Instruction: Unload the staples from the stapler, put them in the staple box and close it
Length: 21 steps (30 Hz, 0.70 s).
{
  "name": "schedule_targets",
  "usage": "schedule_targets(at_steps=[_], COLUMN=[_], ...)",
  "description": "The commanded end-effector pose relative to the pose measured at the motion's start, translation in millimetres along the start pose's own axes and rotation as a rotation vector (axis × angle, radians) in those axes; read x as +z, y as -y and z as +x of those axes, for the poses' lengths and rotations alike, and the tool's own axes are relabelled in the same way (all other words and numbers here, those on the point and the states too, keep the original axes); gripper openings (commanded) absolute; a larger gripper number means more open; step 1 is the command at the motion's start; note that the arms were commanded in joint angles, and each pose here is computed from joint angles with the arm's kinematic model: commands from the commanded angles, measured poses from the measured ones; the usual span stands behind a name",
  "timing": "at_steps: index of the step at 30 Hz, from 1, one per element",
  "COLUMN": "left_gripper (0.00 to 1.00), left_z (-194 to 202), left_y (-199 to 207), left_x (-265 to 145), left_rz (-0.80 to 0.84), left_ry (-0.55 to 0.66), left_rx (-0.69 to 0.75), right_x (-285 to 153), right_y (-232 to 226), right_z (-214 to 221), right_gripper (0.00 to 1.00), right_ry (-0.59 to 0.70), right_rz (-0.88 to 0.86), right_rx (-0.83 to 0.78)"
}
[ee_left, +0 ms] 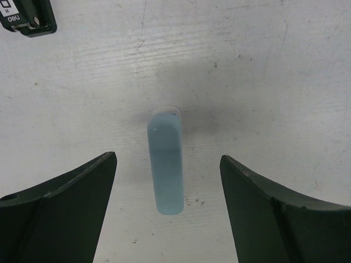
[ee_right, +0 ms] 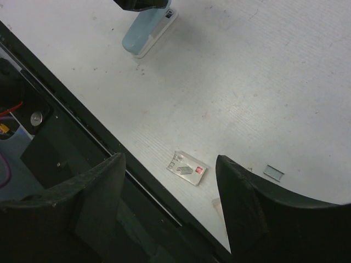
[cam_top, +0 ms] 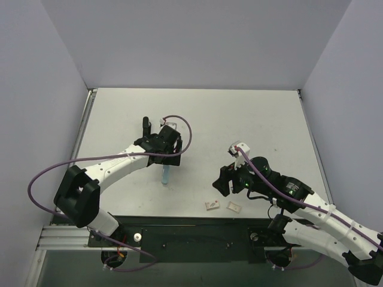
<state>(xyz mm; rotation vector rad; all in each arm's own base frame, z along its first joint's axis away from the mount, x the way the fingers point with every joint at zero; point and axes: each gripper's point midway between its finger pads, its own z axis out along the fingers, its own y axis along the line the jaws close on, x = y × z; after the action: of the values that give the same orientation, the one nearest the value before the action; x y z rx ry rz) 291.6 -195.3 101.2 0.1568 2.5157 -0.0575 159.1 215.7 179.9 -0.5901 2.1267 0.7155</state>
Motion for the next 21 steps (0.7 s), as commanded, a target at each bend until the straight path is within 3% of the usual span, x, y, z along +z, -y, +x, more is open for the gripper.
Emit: schedule_targets(at_steps=[1,12,18,21], left_gripper=[0.87,0.82,0.72,0.61], left_z=[3.8,26.5,32.3,32.8], left_y=[-4.5,-4.8,-4.3,-4.0], left_x=[9.8,33.5,41.2,42.2], left_rz=[-0.048,-0.072,-0.072,-0.072], left_ry=[0.005,-0.063,-0.074,-0.073], left_rx=[-0.025,-0.020,-0.018,-0.014], right_x=[0.7,10.3,12.2,13.6], right_y=[-2.2,-2.6,-1.4,-1.8], right_z=[6.4,8.5,9.2,8.9], right_gripper=[0.62,0.62,0.62,0.62], right_ry=[-0.021,-0.034,-0.035,-0.037], right_rz=[-0.008,-0.006,0.001,0.000], right_rx=[0.004,0.010,0.010,0.010])
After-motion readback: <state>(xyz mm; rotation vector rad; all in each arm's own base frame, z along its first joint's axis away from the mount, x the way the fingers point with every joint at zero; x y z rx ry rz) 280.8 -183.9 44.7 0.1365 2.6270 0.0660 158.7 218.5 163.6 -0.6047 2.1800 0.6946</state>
